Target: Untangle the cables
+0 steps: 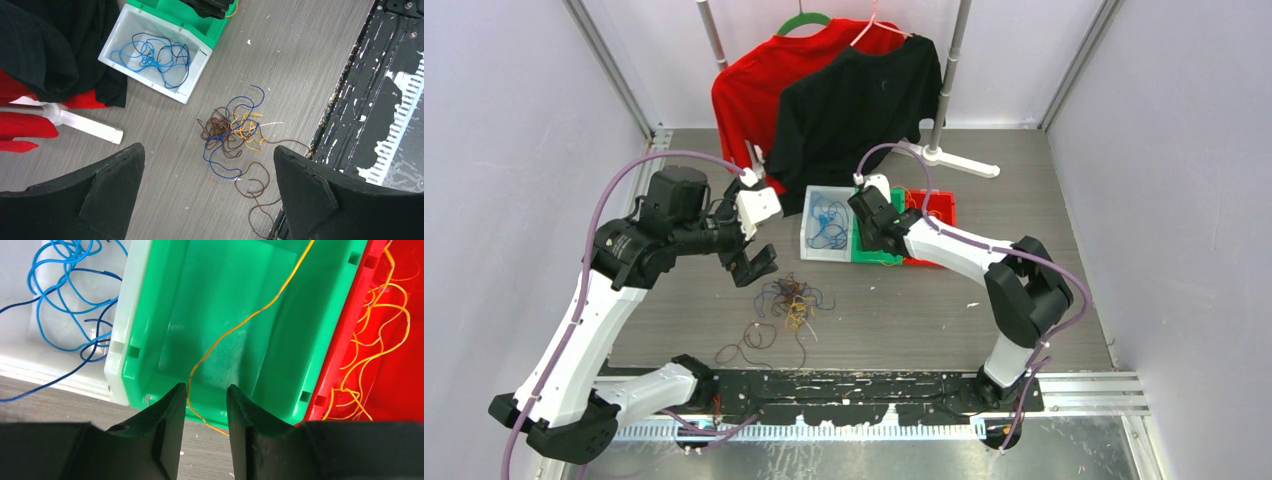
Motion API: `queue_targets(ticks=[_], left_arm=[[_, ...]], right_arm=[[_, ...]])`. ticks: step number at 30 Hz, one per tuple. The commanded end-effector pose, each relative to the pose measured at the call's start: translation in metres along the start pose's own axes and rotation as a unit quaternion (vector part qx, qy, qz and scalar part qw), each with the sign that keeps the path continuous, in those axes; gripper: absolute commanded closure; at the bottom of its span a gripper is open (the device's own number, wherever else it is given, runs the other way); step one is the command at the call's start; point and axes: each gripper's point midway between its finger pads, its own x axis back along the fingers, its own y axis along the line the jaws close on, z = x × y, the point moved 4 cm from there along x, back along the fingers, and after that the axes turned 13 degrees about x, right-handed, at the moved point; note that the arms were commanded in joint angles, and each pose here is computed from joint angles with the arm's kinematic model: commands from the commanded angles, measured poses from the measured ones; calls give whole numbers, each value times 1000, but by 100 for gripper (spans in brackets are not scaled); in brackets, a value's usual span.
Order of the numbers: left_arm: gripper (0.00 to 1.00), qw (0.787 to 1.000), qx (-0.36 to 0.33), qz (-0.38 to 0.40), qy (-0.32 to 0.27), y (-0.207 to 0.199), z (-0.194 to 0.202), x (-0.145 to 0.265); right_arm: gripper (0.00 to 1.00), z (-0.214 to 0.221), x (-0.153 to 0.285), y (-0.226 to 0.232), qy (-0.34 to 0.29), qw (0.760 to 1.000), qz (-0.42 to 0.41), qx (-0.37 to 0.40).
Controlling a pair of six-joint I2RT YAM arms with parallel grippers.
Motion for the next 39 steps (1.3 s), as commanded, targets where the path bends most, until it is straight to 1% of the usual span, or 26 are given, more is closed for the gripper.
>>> queue_targets(ticks=[1,6,7,10,11,15,20,24,26,34,39], left_arm=[[1,999,-20,-9,-29,0,-16,9],[0,999,-22,-11,-29,1,-16,10],[1,999,-23,-12,-29,1,-16,10],[1,999,-24,-12,-28,1,-15,10],[1,999,-25,-13,-28,1,-15,10],[1,999,-25,-12,-28,1,-15,10],[1,999,-26,-10,-29,0,-15,9],[1,999,-24,-8,-28,0,-15,9],[1,999,-25,-8,-29,0,-15,9],[1,999,-23,-3,-31,-1,-16,8],[0,999,-22,-1,-28,-1,-15,7]], right_arm=[[63,-18,-7,1,-33,999,15,-6],[76,-20,-14,4,-31,999,16,-3],[79,-21,-14,3,-30,999,18,-2],[98,-28,-6,-3,-41,999,27,-3],[99,-31,-1,-6,-48,998,33,-4],[99,-46,21,-31,-77,995,55,-21],[99,-46,33,-82,-93,989,85,-79],[99,-27,24,-117,-80,980,112,-140],[99,-19,20,-128,-76,976,124,-163],[99,-4,-14,-150,-40,967,142,-206],[99,-5,-39,-148,-15,969,133,-208]])
